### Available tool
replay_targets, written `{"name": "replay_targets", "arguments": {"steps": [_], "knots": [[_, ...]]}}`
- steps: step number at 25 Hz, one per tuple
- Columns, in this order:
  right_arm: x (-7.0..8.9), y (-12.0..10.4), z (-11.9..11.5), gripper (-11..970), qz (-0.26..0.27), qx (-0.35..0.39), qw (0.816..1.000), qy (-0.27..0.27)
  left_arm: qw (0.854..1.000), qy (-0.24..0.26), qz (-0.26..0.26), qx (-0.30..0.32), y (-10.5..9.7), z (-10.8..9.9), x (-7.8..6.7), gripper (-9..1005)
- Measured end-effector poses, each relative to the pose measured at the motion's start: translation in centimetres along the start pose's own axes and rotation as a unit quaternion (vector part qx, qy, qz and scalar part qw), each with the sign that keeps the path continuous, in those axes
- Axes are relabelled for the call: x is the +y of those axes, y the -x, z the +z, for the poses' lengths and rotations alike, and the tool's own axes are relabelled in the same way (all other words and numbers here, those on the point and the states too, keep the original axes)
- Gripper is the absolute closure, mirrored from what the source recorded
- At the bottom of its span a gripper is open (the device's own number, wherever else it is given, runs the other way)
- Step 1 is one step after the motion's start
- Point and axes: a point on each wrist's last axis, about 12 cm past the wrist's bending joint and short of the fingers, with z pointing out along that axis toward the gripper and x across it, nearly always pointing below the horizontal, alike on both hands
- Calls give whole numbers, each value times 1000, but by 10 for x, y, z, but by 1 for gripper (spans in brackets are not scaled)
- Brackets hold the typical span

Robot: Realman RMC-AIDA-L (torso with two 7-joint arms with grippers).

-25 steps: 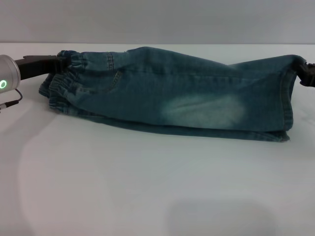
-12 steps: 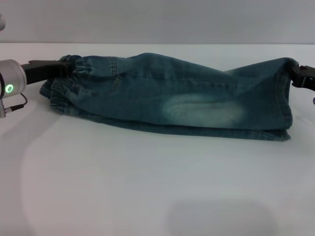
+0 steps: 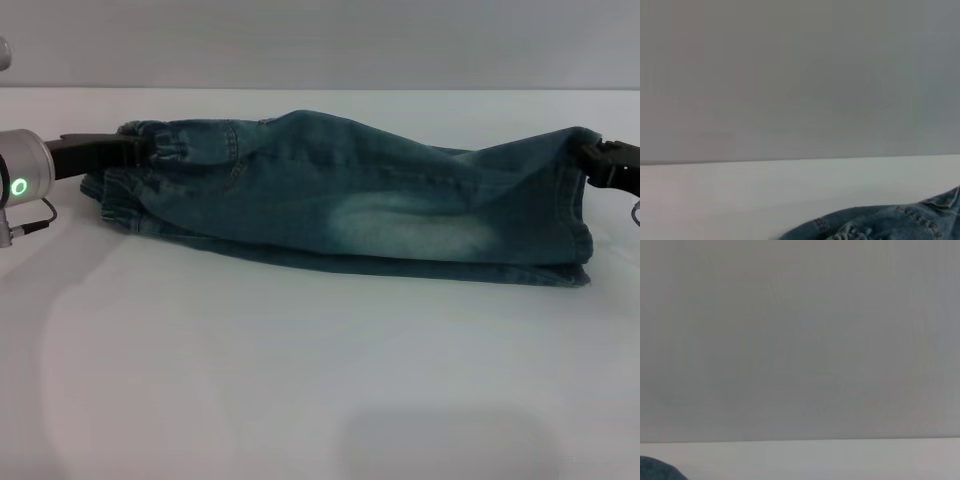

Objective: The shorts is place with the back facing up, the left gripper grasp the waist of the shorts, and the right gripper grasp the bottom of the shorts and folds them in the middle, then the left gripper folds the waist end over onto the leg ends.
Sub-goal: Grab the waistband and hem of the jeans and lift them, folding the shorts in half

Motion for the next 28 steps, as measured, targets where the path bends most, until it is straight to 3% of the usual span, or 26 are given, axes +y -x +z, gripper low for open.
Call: {"name": "replay_targets", "arguments": {"steps": [5,8,11,13,19,28], "knots": [[0,-1,0,910,1,0,1000,0,1000,4,7,2,-1,0,1,938],[0,-1,-1,800,4,-1,1000,-2,1000,6,8,2,-1,0,1,935],[0,-2,-1,690,5,-2,1000,-3,1000,9,7,1,-2,0,2,783],[0,-2,-1,484,6,-3,1000,-3,1000,13,7,0,-3,-1,4,682],[-1,-3,-2,374,7,-2,1000,-4,1000,15,7,-1,-3,-1,4,442],[-4,-3,-6,373,10,-18,1000,-14,1000,19,17,-5,-1,-5,7,254]]}}
